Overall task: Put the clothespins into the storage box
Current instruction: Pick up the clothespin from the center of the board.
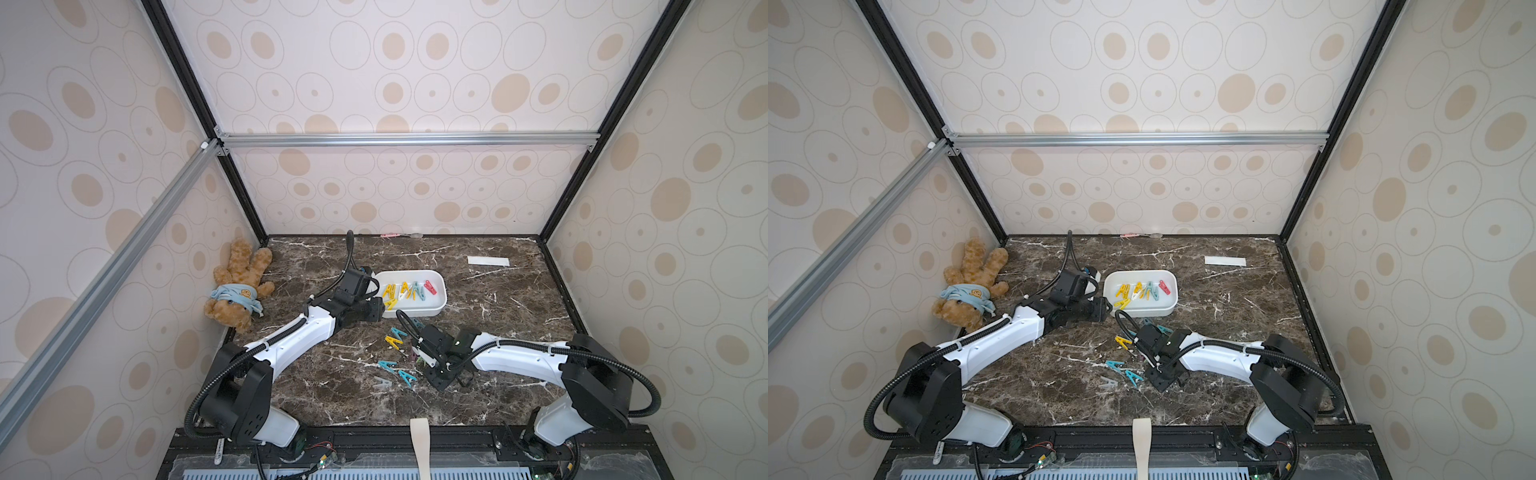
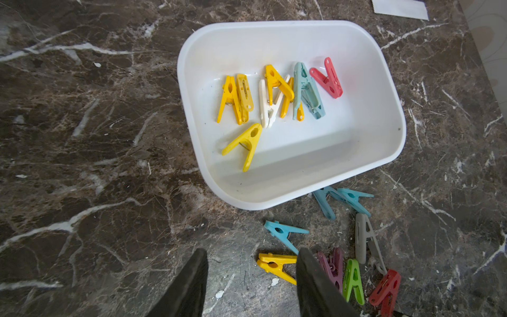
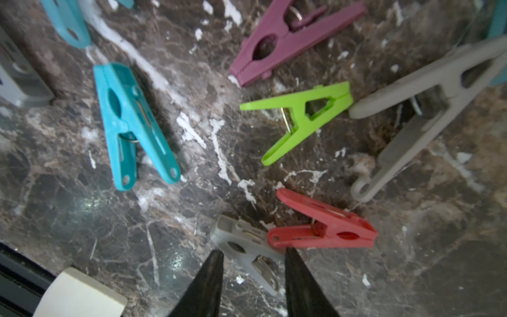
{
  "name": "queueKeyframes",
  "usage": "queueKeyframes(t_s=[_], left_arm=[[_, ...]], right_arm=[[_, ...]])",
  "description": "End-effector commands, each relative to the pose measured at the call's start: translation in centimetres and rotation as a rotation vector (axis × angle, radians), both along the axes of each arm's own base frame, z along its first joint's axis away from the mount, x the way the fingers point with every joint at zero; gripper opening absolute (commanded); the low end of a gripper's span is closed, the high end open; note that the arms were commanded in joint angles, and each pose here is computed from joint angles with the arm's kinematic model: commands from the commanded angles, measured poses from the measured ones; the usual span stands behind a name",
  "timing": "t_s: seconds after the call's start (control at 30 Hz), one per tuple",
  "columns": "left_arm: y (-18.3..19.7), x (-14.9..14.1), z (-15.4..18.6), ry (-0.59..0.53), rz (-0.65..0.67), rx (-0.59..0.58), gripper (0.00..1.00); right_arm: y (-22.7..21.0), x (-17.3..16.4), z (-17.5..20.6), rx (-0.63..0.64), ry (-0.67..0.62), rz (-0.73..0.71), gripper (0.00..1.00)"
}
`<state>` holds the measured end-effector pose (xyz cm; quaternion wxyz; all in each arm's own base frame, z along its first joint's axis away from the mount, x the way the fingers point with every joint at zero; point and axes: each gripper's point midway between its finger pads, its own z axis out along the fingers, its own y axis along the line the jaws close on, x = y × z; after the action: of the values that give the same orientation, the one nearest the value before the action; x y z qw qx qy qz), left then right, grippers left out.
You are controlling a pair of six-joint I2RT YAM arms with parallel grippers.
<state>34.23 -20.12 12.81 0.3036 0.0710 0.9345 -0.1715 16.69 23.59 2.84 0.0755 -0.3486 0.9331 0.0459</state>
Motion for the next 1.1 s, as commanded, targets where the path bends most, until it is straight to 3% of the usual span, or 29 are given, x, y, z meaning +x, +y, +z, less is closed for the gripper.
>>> queueKeyframes(t_s=[0.0, 0.77, 1.07], left_arm=[[0.3, 0.1, -0.2, 0.01, 0.018, -0.001, 0.52], [0.4, -0.3, -0.1, 0.005, 0.017, -0.007, 0.52], [0.6, -0.3, -0.1, 0.006, 0.019, -0.005, 0.52]], right_arm=[[-1.1, -0.6, -1.1, -0.052, 0.024, -0.013, 0.39], [-2.2, -1.4, -0.9, -0.045, 0.029, -0.077, 0.39], [-1.2, -1.8, -1.3, -0.01, 0.069, -0.078, 0.32]])
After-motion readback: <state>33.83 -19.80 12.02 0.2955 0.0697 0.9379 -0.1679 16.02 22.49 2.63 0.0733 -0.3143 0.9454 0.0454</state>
